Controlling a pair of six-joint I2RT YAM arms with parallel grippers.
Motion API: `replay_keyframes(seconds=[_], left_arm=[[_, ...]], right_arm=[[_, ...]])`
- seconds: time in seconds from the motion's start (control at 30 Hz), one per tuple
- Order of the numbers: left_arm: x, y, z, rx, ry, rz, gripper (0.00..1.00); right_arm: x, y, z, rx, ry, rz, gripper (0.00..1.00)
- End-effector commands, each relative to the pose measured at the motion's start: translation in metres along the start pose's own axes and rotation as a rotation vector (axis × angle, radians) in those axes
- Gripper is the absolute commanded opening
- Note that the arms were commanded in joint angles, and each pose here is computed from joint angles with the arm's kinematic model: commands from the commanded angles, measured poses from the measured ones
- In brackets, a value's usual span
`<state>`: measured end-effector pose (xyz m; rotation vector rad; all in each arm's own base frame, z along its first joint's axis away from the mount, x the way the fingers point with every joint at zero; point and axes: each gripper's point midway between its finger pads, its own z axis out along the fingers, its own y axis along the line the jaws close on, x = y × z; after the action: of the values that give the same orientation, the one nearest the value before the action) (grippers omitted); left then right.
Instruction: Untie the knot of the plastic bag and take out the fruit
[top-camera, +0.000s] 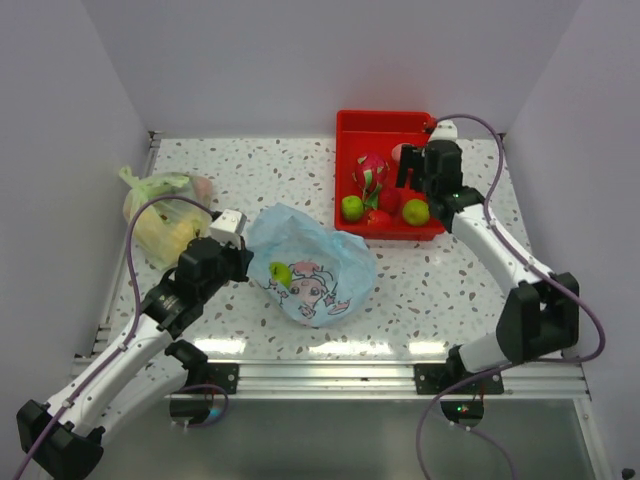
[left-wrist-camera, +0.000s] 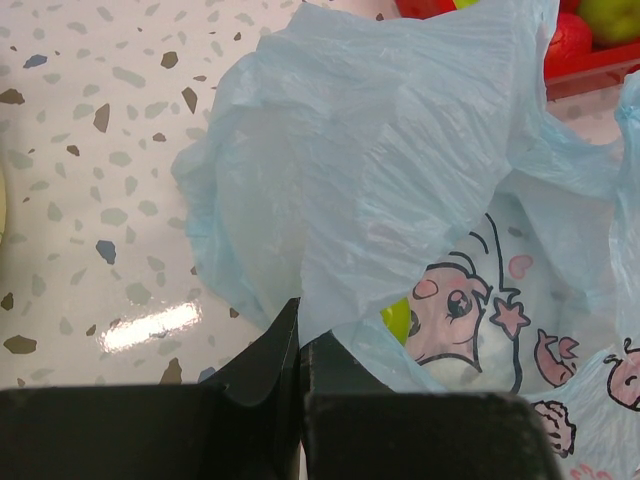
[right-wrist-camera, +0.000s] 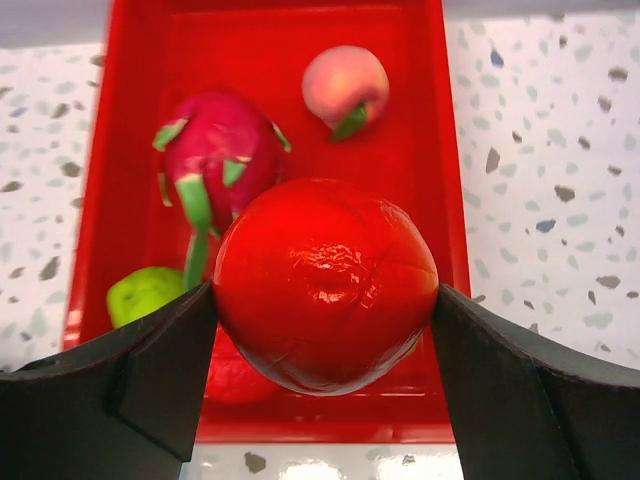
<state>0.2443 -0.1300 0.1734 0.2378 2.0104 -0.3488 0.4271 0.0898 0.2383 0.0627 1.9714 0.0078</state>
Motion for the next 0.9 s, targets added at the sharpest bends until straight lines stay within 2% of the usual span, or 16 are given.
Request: replay_keyframes(seconds=[0.0, 0.07, 0.1, 0.17, 0.23, 0.37, 0.47, 0.57, 0.73, 0.87], left_arm=[[-0.012, 0.001, 0.000, 0.000, -0.053, 0.008, 0.00], [-0.012, 0.001, 0.000, 0.000, -0.053, 0.008, 0.00], [-0.013, 0.000, 0.000, 0.003, -0.054, 0.010, 0.00], [-0.012, 0.000, 0.000, 0.005, -0.052, 0.011, 0.00], [-0.013, 0.000, 0.000, 0.007, -0.055, 0.011, 0.00], [-0.013, 0.000, 0.000, 0.008, -0.054, 0.010, 0.00], [-0.012, -0.001, 0.000, 0.009, -0.053, 0.013, 0.00], [-0.013, -0.001, 0.000, 0.012, -0.052, 0.014, 0.00], [-0.012, -0.001, 0.001, 0.012, -0.050, 0.015, 0.00], [-0.013, -0.001, 0.000, 0.010, -0.054, 0.014, 0.00]], right_arm=[[-0.014, -0.011, 0.038, 0.015, -0.026, 0.111, 0.79], [0.004, -0.012, 0.064, 0.018, 0.033, 0.121, 0.80], [-0.005, -0.016, 0.071, 0.027, 0.025, 0.134, 0.84], [0.014, -0.020, 0.090, 0.056, 0.091, 0.123, 0.92], [0.007, -0.020, 0.099, 0.062, 0.097, 0.123, 0.99], [-0.002, -0.015, 0.100, 0.035, 0.097, 0.112, 0.99], [-0.009, -0.010, 0.088, -0.001, 0.078, 0.120, 0.99], [-0.018, 0.009, 0.066, -0.115, 0.072, 0.139, 0.98], [-0.036, 0.066, 0.004, -0.349, 0.035, 0.116, 0.97], [-0.025, 0.118, -0.048, -0.507, 0.037, 0.056, 0.96]])
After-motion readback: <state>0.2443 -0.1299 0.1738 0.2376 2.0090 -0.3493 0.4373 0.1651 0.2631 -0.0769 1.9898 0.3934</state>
